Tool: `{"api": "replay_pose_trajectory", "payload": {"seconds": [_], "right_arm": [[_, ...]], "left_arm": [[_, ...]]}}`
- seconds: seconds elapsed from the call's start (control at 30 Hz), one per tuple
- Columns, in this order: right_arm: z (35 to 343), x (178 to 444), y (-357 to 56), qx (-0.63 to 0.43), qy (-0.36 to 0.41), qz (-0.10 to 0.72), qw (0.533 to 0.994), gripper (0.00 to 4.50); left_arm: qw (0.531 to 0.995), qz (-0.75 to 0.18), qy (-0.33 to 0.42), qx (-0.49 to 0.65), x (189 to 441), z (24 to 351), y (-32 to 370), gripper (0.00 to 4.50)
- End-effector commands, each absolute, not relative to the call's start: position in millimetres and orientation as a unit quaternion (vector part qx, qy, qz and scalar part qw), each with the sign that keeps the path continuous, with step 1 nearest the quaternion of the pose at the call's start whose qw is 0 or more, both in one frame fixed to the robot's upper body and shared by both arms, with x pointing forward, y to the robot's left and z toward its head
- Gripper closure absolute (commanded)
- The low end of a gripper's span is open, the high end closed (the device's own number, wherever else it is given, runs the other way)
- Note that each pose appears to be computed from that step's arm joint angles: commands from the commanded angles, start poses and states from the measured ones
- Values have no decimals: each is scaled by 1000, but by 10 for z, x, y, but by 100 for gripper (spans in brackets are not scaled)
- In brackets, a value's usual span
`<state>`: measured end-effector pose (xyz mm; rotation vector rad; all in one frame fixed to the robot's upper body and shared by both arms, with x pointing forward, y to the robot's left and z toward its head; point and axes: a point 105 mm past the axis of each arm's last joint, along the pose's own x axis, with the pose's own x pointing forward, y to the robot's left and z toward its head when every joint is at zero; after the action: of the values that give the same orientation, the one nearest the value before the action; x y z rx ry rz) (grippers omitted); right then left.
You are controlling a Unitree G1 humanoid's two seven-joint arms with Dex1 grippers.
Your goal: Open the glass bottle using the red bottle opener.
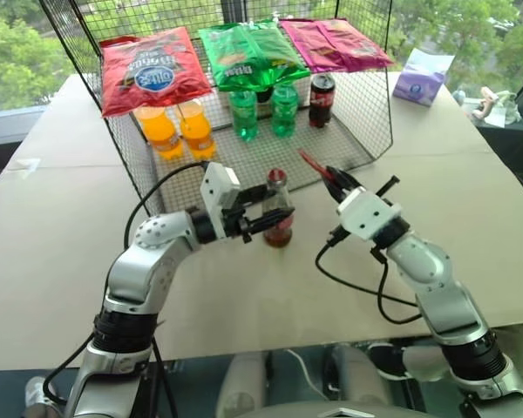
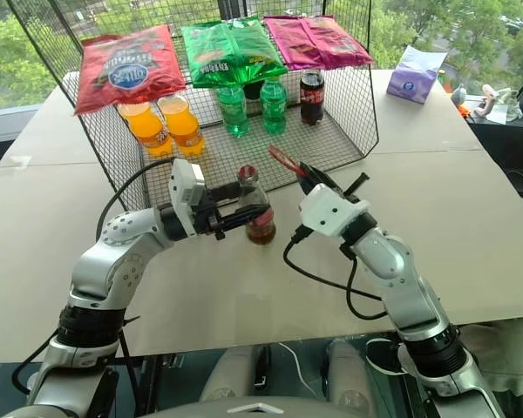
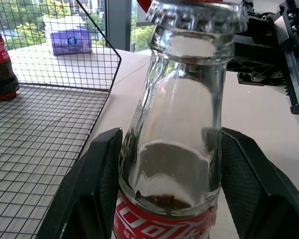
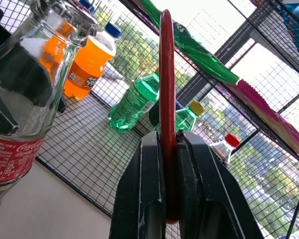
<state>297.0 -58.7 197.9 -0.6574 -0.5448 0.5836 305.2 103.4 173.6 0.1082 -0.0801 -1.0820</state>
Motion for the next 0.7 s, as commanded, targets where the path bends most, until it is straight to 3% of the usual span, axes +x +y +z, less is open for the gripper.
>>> {"api": "replay_pose_trajectory", "payload": {"seconds": [0.03, 0.37, 0.7], "right_arm": [[2113, 2929, -571, -326, -291, 280, 855, 450], [1995, 2961, -461, -351, -295, 290, 840, 450], [2102, 2882, -458, -329, -323, 288, 840, 450]], "left_arm": [[858, -505, -65, 69, 3047, 1875, 1019, 226], [858, -506, -65, 61, 3030, 1871, 969, 226], [860, -503, -63, 61, 3023, 1872, 986, 226]]}}
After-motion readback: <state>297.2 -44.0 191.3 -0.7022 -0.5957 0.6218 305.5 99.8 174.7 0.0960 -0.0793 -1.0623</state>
